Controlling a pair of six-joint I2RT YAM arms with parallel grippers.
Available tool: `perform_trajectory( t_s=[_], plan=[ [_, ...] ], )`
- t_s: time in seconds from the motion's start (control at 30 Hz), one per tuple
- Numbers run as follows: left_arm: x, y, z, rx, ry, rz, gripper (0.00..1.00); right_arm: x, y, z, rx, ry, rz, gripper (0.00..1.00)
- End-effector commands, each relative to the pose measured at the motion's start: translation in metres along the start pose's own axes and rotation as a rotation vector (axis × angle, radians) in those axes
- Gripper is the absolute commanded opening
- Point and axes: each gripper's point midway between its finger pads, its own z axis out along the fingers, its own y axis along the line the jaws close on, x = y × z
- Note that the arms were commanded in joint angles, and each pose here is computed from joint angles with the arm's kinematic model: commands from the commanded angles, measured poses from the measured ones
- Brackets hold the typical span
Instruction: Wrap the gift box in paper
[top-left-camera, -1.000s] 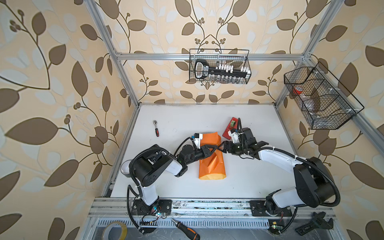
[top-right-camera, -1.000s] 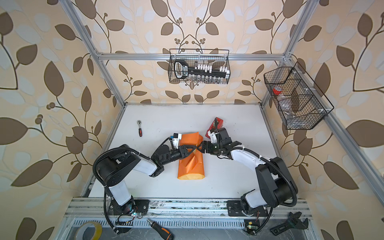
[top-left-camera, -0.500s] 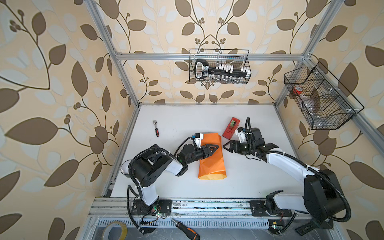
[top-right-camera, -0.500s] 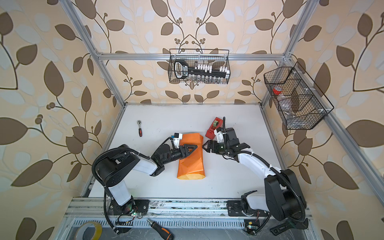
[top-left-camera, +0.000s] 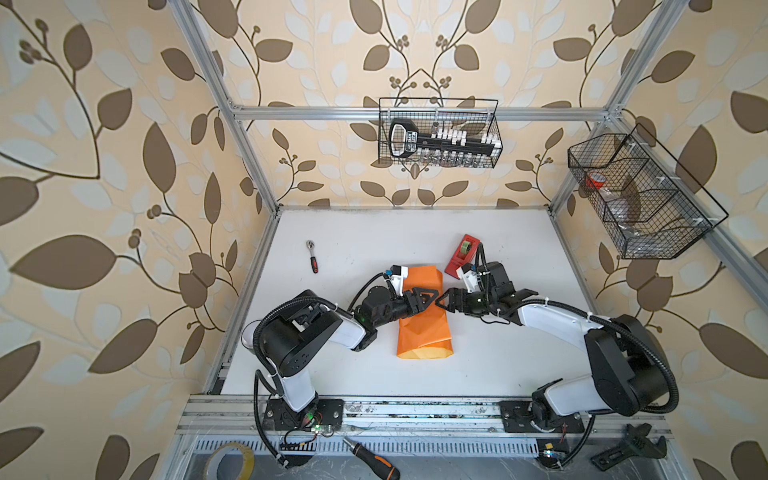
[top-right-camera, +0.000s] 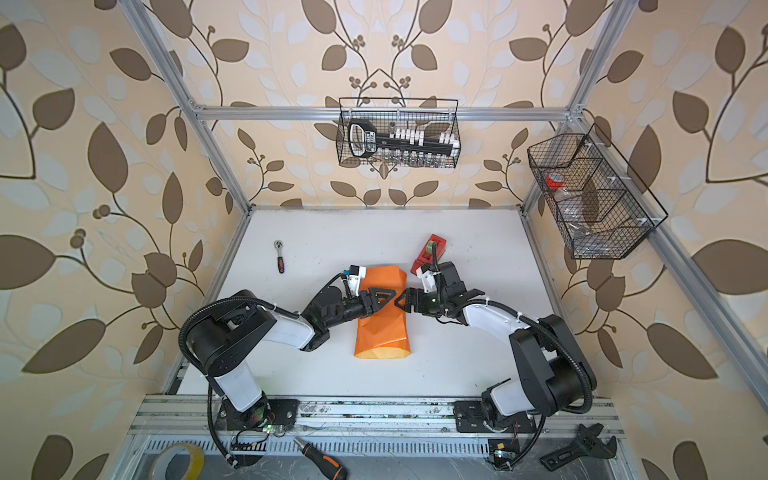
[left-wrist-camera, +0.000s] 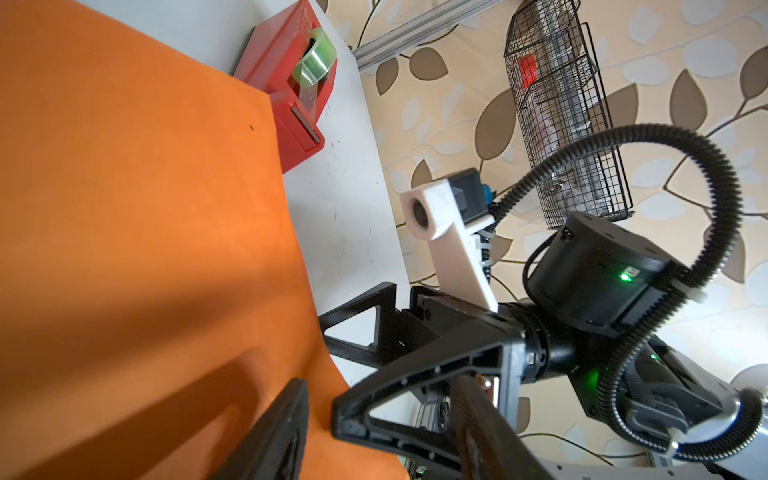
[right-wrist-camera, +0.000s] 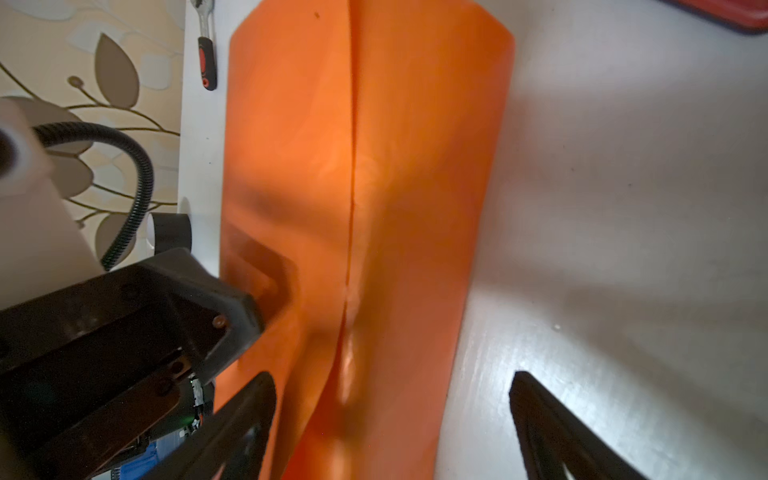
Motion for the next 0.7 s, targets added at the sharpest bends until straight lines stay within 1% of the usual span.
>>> perform_trajectory(
  t_s=[0.0,0.1,0.23,0.3,0.4,0.47,0.53,0.57,0.67],
  plan=[
    [0.051,0.084,-0.017,-0.313,0.161,-0.078,0.59,0.013,-0.013,0.007,0.027,0.021,0.001,0.88],
    [0.042,0.069,-0.014,-0.293,0.152,-0.051,0.60,0.031,-0.026,0.008,0.048,0.040,0.017,0.87],
    [0.023,0.039,-0.014,-0.278,0.129,0.014,0.63,0.049,-0.039,0.008,0.076,0.056,0.034,0.85],
    [0.010,0.024,-0.019,-0.285,0.109,0.054,0.65,0.055,-0.042,0.009,0.079,0.062,0.039,0.85],
    [-0.013,0.005,-0.038,-0.325,0.059,0.122,0.70,0.057,-0.041,0.011,0.081,0.062,0.033,0.84],
    [-0.028,0.005,-0.056,-0.402,0.022,0.135,0.74,0.057,-0.040,0.012,0.082,0.062,0.028,0.84],
    [-0.039,0.010,-0.071,-0.479,0.016,0.137,0.78,0.055,-0.038,0.012,0.076,0.058,0.026,0.84],
    [-0.041,0.016,-0.078,-0.529,0.034,0.128,0.79,0.055,-0.038,0.013,0.076,0.059,0.026,0.84],
    [-0.045,0.028,-0.085,-0.613,0.102,0.102,0.79,0.052,-0.035,0.013,0.072,0.055,0.021,0.84]
  ],
)
